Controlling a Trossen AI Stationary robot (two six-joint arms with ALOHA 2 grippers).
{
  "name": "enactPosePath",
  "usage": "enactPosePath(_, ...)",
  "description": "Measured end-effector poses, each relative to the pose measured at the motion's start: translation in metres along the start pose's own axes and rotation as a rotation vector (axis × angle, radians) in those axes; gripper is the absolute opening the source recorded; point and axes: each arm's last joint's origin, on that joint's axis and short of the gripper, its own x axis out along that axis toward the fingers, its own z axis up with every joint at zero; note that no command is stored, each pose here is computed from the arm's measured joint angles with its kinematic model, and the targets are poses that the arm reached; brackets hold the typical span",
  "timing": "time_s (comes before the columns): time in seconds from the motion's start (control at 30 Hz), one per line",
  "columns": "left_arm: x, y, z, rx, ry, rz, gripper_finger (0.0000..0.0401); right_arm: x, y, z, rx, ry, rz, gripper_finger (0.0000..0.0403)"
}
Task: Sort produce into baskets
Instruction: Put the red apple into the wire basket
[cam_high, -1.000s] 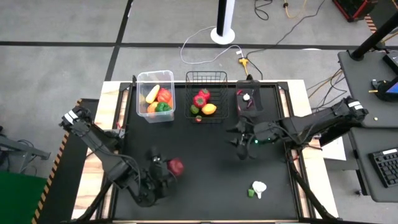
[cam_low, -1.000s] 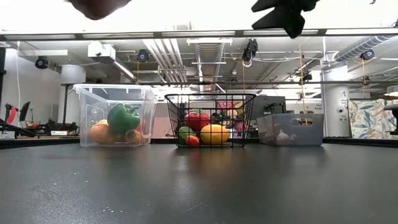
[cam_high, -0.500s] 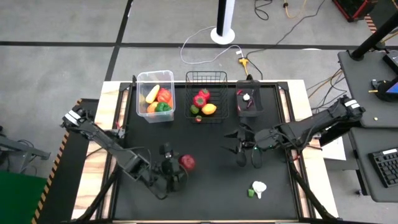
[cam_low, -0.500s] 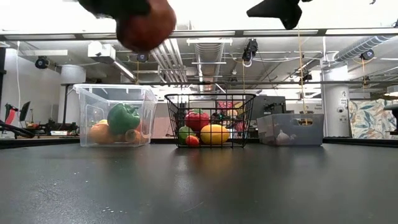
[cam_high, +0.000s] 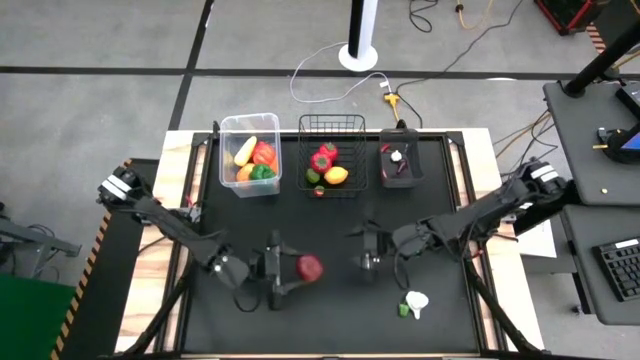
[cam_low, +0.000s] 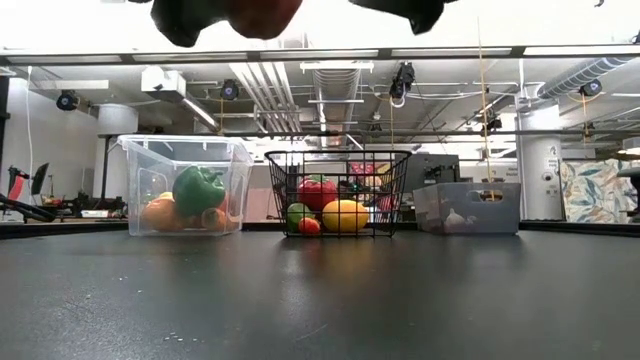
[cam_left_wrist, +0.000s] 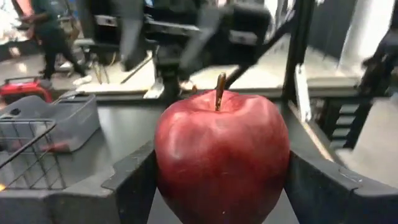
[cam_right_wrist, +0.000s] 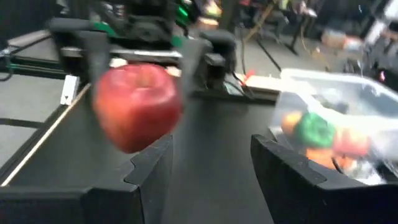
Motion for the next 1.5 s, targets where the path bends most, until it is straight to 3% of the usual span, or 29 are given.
enactPosePath(0.23,-0.009,0.014,-0.006,-0.123,-0.153,-0.057,0.0277,0.003,0.026,-0.002,-0.216,-0.070,0.050,0.0208)
enactPosePath(0.47,-0.012,0.026,-0.004,-0.246,-0.176,-0.093,0.0277,0.012,0.037,0.013,-0.361,-0.097,0.021,0.0216)
enactPosePath(0.67,-0.011,0.029,-0.003,-0.309,-0.176,-0.102,0.0277,0.028,0.047,0.022,-0.497,-0.058,-0.029,0.0285)
enactPosePath(0.87,-0.010,0.031,-0.002,-0.376,-0.179,-0.104,0.0277,0.048,0.064,0.023,-0.750,0.019,-0.153,0.0360)
enactPosePath(1.03,-0.010,0.032,-0.001,-0.380,-0.176,-0.130,0.0277,0.063,0.072,0.028,-0.787,0.044,-0.211,0.0374)
enactPosePath(1.5,-0.010,0.031,-0.002,-0.372,-0.168,-0.159,0.0280,0.070,0.069,0.029,-0.789,0.078,-0.188,0.0375)
